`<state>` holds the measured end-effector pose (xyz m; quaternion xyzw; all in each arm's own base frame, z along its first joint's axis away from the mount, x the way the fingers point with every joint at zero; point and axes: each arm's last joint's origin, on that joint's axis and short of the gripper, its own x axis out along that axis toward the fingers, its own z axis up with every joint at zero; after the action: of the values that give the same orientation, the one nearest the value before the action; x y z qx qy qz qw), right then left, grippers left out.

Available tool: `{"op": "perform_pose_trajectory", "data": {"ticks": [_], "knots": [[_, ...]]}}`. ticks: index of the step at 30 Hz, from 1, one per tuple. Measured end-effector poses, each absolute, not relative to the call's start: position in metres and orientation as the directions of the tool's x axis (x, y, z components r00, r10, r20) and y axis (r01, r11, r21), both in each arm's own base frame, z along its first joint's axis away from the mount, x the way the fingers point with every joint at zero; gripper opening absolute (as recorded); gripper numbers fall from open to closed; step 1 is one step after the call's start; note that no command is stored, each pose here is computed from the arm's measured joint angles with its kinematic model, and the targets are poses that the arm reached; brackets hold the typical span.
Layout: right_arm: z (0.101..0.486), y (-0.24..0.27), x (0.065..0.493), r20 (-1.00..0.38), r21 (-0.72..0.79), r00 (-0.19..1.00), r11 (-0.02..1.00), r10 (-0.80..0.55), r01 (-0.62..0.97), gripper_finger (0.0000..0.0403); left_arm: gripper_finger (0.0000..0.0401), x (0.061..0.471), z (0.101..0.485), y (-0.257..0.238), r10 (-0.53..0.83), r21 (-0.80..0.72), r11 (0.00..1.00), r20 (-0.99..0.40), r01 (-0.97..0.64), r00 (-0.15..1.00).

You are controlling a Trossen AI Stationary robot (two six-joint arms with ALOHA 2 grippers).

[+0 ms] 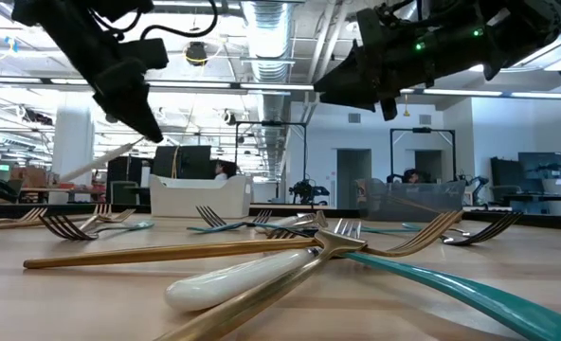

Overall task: Sort silverware by color (type)
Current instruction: Put the white fork into the white bin

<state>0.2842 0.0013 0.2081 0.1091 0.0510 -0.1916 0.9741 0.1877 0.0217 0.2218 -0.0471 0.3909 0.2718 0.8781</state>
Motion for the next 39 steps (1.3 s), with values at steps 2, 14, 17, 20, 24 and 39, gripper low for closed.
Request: {"op": "perform_pose_trajectory", "data": {"ticks": [2, 14, 17, 20, 24, 39], "knots": [[0.208, 0.000, 0.284, -0.139, 0.172, 0.920, 0.906, -0.366, 0.387, 0.0160, 0.0083, 0.194, 0.224, 0.029, 0.466, 0.153, 0.847, -0.677, -0.509, 0.570], [0.208, -0.014, 0.284, -0.144, 0.139, 0.910, 0.902, -0.390, 0.409, 0.0159, 0.0083, 0.218, 0.247, 0.134, 0.595, 0.386, 0.803, -0.541, -0.454, 0.594], [0.208, -0.014, 0.284, -0.147, 0.136, 0.909, 0.903, -0.389, 0.409, 0.0159, 0.0083, 0.223, 0.253, 0.158, 0.610, 0.441, 0.792, -0.543, -0.423, 0.576], [0.207, -0.014, 0.284, -0.157, 0.132, 0.908, 0.903, -0.389, 0.410, 0.0159, 0.0083, 0.230, 0.249, 0.176, 0.590, 0.460, 0.806, -0.569, -0.373, 0.572], [0.205, -0.012, 0.283, -0.178, 0.124, 0.906, 0.905, -0.384, 0.408, 0.0159, 0.0095, 0.239, 0.236, 0.195, 0.587, 0.496, 0.807, -0.612, -0.321, 0.530], [0.202, -0.007, 0.283, -0.208, 0.145, 0.906, 0.904, -0.370, 0.402, 0.0159, 0.0167, 0.231, 0.219, 0.214, 0.614, 0.461, 0.785, -0.667, -0.414, 0.422]]}}
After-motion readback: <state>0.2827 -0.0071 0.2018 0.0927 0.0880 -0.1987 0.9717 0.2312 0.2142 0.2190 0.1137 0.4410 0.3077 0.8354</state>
